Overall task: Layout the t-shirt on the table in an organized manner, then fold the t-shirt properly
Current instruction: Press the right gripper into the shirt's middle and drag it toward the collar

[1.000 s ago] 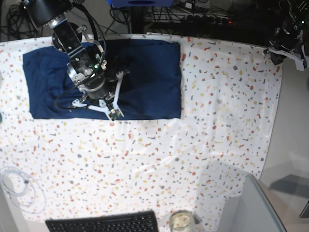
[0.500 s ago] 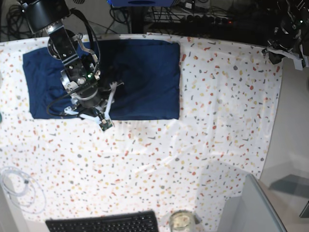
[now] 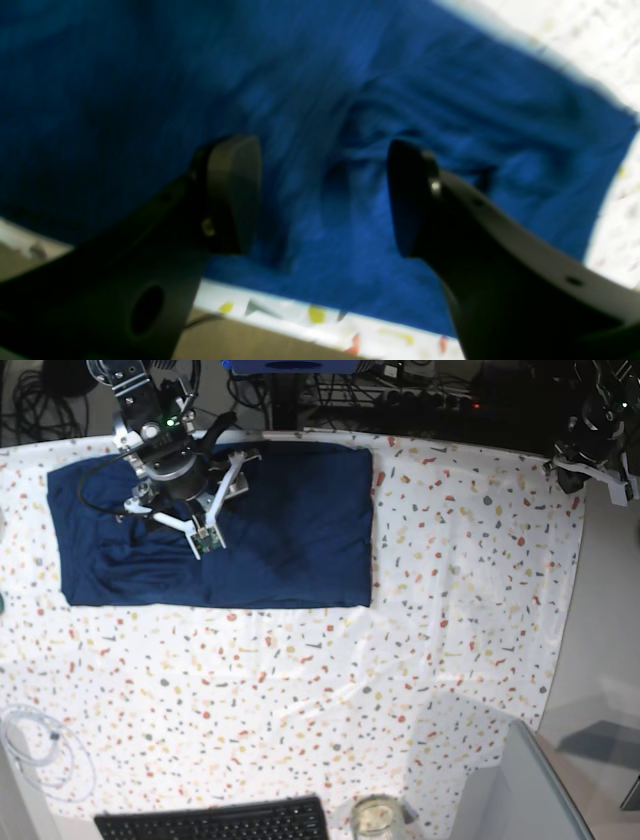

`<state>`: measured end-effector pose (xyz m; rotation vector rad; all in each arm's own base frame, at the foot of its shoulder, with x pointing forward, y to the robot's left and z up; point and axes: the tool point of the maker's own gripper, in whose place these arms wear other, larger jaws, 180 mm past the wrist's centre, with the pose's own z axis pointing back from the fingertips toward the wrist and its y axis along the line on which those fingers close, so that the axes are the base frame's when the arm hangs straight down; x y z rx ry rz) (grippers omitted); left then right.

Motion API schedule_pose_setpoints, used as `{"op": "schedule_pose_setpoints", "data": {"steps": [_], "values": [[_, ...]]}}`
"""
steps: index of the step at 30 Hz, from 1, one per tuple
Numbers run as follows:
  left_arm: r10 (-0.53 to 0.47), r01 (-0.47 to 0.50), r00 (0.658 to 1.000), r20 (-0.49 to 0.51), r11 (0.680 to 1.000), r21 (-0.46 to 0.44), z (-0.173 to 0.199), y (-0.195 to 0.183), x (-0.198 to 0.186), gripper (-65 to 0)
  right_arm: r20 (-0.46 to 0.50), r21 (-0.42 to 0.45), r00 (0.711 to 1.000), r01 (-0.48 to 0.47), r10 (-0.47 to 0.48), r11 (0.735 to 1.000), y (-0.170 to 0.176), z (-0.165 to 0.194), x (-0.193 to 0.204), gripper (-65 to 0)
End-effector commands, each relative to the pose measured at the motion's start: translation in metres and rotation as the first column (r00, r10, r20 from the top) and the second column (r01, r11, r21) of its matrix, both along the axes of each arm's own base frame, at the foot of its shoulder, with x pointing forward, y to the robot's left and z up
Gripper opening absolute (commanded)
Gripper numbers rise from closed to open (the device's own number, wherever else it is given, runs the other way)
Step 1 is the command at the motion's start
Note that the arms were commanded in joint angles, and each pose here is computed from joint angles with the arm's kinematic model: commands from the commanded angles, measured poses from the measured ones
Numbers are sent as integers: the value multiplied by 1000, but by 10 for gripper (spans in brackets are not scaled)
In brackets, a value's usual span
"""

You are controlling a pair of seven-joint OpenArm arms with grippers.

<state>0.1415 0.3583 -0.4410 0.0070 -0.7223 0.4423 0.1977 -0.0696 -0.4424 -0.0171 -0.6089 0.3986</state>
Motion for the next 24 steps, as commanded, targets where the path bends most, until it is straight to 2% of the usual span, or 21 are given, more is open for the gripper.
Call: {"op": "schedule_pose_setpoints", "data": {"steps": [1,5,13,14,15,19,20,24], "values": [[-9,8,1000,29,1000,23,10,6,5,-650,14,29,1000,14,-15,999,1,2,3,-285],[-10,10,1000,29,1000,23,10,6,5,-650,-59,119,998,44,-37,992,12,-9,-13,-285],[-12,11,1000,28,1000,25,10,7,5,-650,-81,126,996,48,-38,991,12,-22,-30,-294],[-12,11,1000,28,1000,25,10,7,5,-650,-84,126,996,49,-38,991,12,-23,-31,-314],[-12,11,1000,28,1000,25,10,7,5,-650,-92,125,995,50,-38,991,12,-24,-34,-360],[-12,11,1000,28,1000,25,10,7,5,-650,-105,129,994,53,-39,990,13,-24,-44,-627],[-12,11,1000,28,1000,25,10,7,5,-650,-103,128,994,61,-48,990,10,-23,-44,-650],[-12,11,1000,28,1000,25,10,7,5,-650,-109,121,991,87,-74,989,1,-19,-51,-638]]}}
